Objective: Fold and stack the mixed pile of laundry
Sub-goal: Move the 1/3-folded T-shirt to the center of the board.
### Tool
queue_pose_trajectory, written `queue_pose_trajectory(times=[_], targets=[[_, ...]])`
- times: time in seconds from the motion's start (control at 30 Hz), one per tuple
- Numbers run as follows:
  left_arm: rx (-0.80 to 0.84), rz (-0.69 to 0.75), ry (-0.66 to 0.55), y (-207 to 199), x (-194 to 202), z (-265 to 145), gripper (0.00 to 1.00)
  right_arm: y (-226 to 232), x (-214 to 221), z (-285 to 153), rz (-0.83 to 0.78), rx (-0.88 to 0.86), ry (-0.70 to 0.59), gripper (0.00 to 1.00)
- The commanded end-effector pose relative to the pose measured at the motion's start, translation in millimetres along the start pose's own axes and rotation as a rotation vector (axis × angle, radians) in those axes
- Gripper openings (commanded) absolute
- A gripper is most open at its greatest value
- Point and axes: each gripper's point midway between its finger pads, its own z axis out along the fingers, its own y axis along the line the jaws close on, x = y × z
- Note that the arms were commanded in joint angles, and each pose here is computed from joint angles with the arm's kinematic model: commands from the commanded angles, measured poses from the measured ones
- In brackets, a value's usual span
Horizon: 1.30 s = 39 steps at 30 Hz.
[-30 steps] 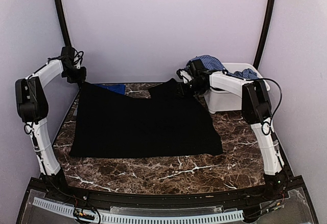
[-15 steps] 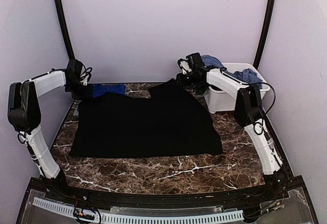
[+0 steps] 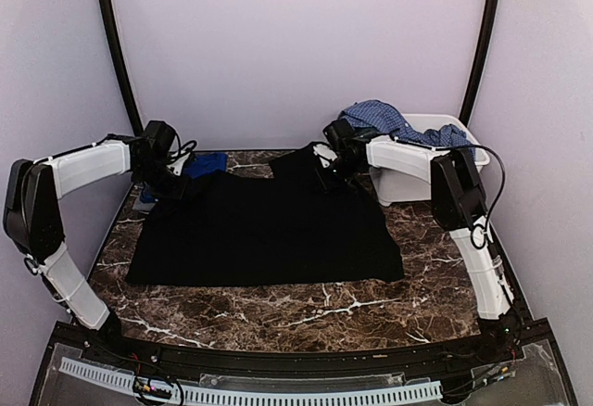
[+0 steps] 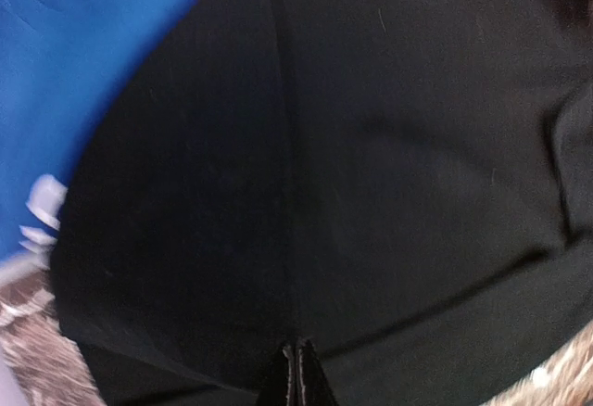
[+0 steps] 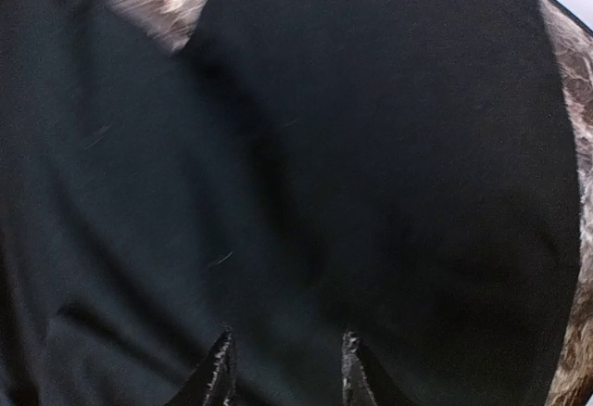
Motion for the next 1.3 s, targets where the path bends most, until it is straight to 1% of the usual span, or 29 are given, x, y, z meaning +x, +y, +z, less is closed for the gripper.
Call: queue_pose_trajectory(times=[0.0, 0.1, 0.2, 0.27, 0.4, 0.47, 0.57, 0.63, 0.7, 0.77, 0.8, 0.83, 0.9, 0.93, 0.97, 1.0, 1.1, 1.13, 1.17, 1.23, 1.27], targets=[[-0.013, 0.041, 0.173, -4.0, 52.3, 18.8, 0.0, 30.3, 5.9, -34.5, -0.051, -0.07, 0.02, 0.34], [-0.011, 0.065, 0.254, -11.1, 70.6, 35.7, 0.0, 38.0, 46.1, -19.5, -0.057, -0.074, 0.126, 0.33], [-0.024, 0.119, 0.336, -22.5, 89.8, 46.2, 0.0, 38.5, 79.8, -11.3, -0.05, -0.068, 0.221, 0.32], [-0.021, 0.152, 0.392, -31.6, 104.1, 53.4, 0.0, 37.4, 95.7, -10.4, -0.043, -0.061, 0.26, 0.31], [-0.059, 0.211, 0.465, -40.2, 125.7, 56.5, 0.0, 36.4, 121.1, -15.2, -0.031, -0.056, 0.311, 0.29], [-0.062, 0.222, 0.493, -45.5, 134.7, 55.3, 0.0, 37.1, 137.7, -18.3, -0.017, -0.059, 0.341, 0.29], [-0.099, 0.231, 0.515, -48.7, 141.6, 51.2, 0.0, 40.8, 151.0, -22.8, -0.008, -0.062, 0.354, 0.29], [-0.118, 0.219, 0.505, -49.4, 138.5, 44.6, 0.0, 39.6, 153.9, -26.1, -0.001, -0.048, 0.35, 0.29], [-0.103, 0.2, 0.465, -53.5, 129.3, 33.6, 0.0, 40.1, 150.6, -31.5, 0.005, -0.046, 0.334, 0.29], [-0.095, 0.168, 0.38, -56.5, 110.2, 18.3, 0.01, 37.3, 141.6, -40.8, 0.013, -0.022, 0.307, 0.3], [-0.088, 0.132, 0.323, -58.2, 98.9, 7.1, 0.02, 35.6, 135.6, -46.0, 0.016, -0.006, 0.288, 0.32], [-0.075, 0.1, 0.271, -59.3, 86.4, 2.3, 0.07, 33.0, 128.8, -51.8, 0.016, 0.015, 0.269, 0.36], [-0.034, -0.021, 0.174, -64.4, 64.5, -10.0, 0.13, 30.7, 110.5, -66.5, 0.02, 0.04, 0.213, 0.41], [0.022, -0.09, 0.152, -73.8, 59.0, -13.8, 0.14, 32.0, 101.8, -73.8, 0.028, 0.039, 0.184, 0.41], [0.046, -0.126, 0.125, -78.2, 51.3, -14.1, 0.14, 34.5, 94.5, -80.6, 0.029, 0.029, 0.158, 0.42], [0.055, -0.197, 0.132, -80.6, 50.9, -13.3, 0.13, 39.4, 88.7, -88.6, 0.032, 0.011, 0.135, 0.42], [0.067, -0.301, 0.153, -83.8, 57.9, -3.4, 0.1, 57.1, 85.3, -107.8, 0.038, -0.068, 0.103, 0.42], [0.061, -0.351, 0.159, -82.9, 61.8, -0.4, 0.1, 64.6, 88.7, -111.7, 0.039, -0.093, 0.102, 0.42], [0.061, -0.375, 0.162, -82.0, 68.9, 4.6, 0.06, 72.6, 93.6, -114.1, 0.035, -0.118, 0.106, 0.42], [0.076, -0.447, 0.178, -83.4, 83.8, 12.1, 0.01, 85.1, 110.0, -113.5, 0.02, -0.143, 0.139, 0.41], [0.082, -0.484, 0.182, -84.3, 88.2, 14.5, 0.0, 89.1, 119.3, -110.8, 0.014, -0.148, 0.161, 0.41]])
